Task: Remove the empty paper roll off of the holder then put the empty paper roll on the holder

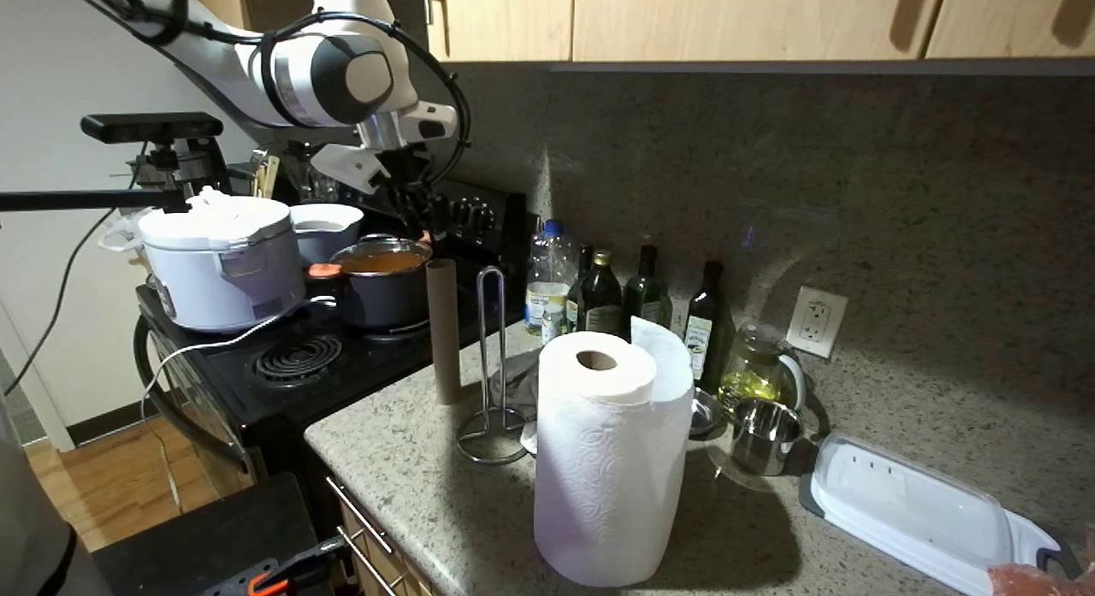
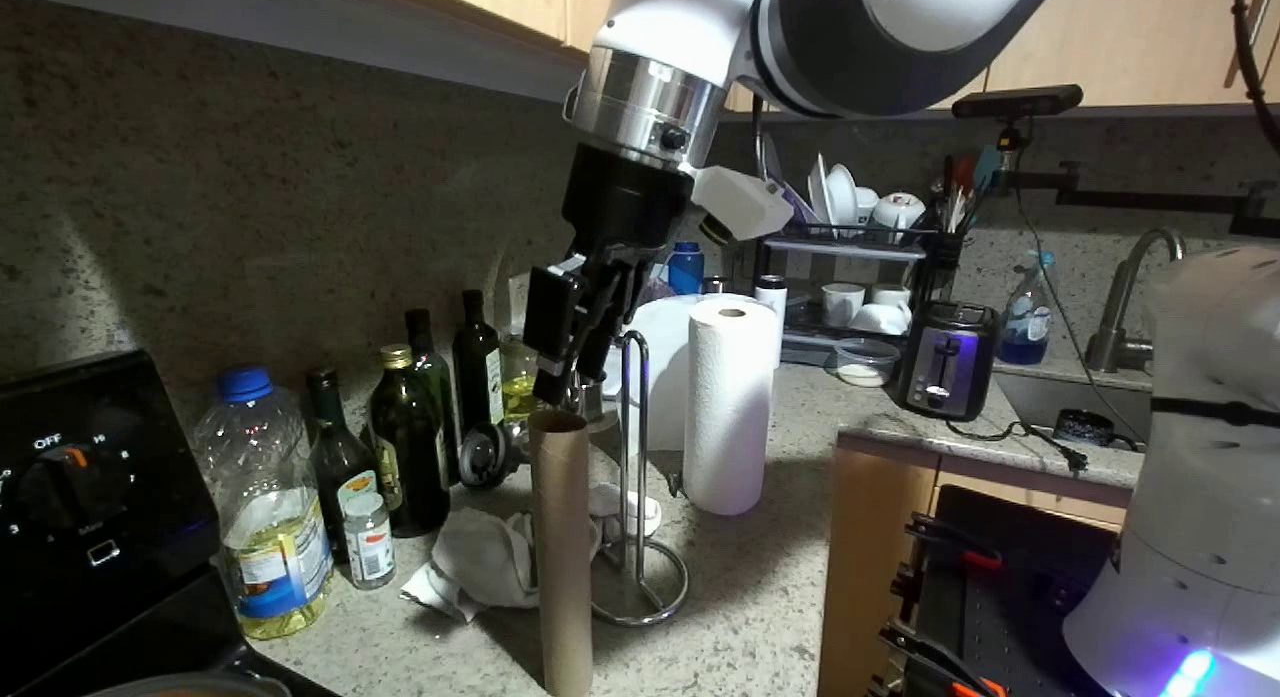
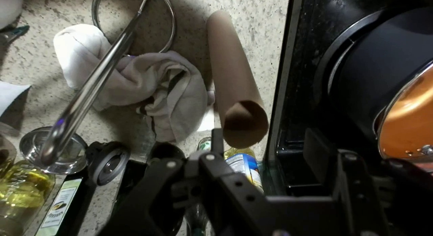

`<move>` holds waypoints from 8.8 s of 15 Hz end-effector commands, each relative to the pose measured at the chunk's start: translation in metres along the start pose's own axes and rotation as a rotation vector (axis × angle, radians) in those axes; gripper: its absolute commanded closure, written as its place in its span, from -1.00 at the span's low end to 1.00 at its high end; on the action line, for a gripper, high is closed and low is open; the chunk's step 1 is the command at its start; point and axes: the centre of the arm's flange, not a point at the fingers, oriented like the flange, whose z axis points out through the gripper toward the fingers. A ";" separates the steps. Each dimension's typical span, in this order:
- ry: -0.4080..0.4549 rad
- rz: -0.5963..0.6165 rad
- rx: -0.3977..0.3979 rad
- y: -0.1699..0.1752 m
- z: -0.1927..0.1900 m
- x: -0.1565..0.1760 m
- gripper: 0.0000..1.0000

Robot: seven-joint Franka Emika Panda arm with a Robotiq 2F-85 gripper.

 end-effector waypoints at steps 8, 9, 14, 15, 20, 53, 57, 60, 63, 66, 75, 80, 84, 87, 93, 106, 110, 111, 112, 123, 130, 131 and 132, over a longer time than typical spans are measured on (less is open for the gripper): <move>-0.020 0.054 0.011 0.022 0.012 0.015 -0.28; -0.024 0.056 0.011 0.022 0.014 0.013 -0.25; -0.040 0.062 0.014 0.024 0.021 0.013 -0.23; -0.043 0.063 0.014 0.024 0.022 0.014 -0.23; -0.057 0.067 0.013 0.027 0.028 0.017 -0.19; 0.044 -0.010 -0.204 -0.019 -0.096 0.019 1.00; 0.089 -0.006 -0.223 -0.024 -0.123 0.010 1.00; 0.134 -0.005 -0.230 -0.028 -0.143 0.002 1.00; 0.175 0.003 -0.245 -0.032 -0.163 -0.005 1.00; 0.200 0.019 -0.271 -0.032 -0.180 -0.013 1.00; 0.292 0.036 -0.322 -0.033 -0.228 -0.026 1.00; 0.309 0.060 -0.352 -0.033 -0.249 -0.030 1.00; 0.326 0.077 -0.375 -0.035 -0.264 -0.036 1.00; 0.330 0.087 -0.392 -0.038 -0.277 -0.041 1.00; 0.326 0.123 -0.414 -0.041 -0.296 -0.047 1.00; 0.270 0.217 -0.403 -0.007 -0.297 -0.032 1.00; 0.245 0.230 -0.390 0.000 -0.294 -0.032 1.00; 0.243 0.231 -0.384 0.001 -0.294 -0.031 1.00; 0.241 0.233 -0.379 0.002 -0.293 -0.030 1.00; 0.177 0.256 -0.319 0.015 -0.277 -0.018 1.00; 0.156 0.264 -0.325 0.019 -0.270 -0.012 1.00; 0.153 0.265 -0.325 0.020 -0.270 -0.011 1.00; 0.152 0.266 -0.324 0.021 -0.269 -0.011 1.00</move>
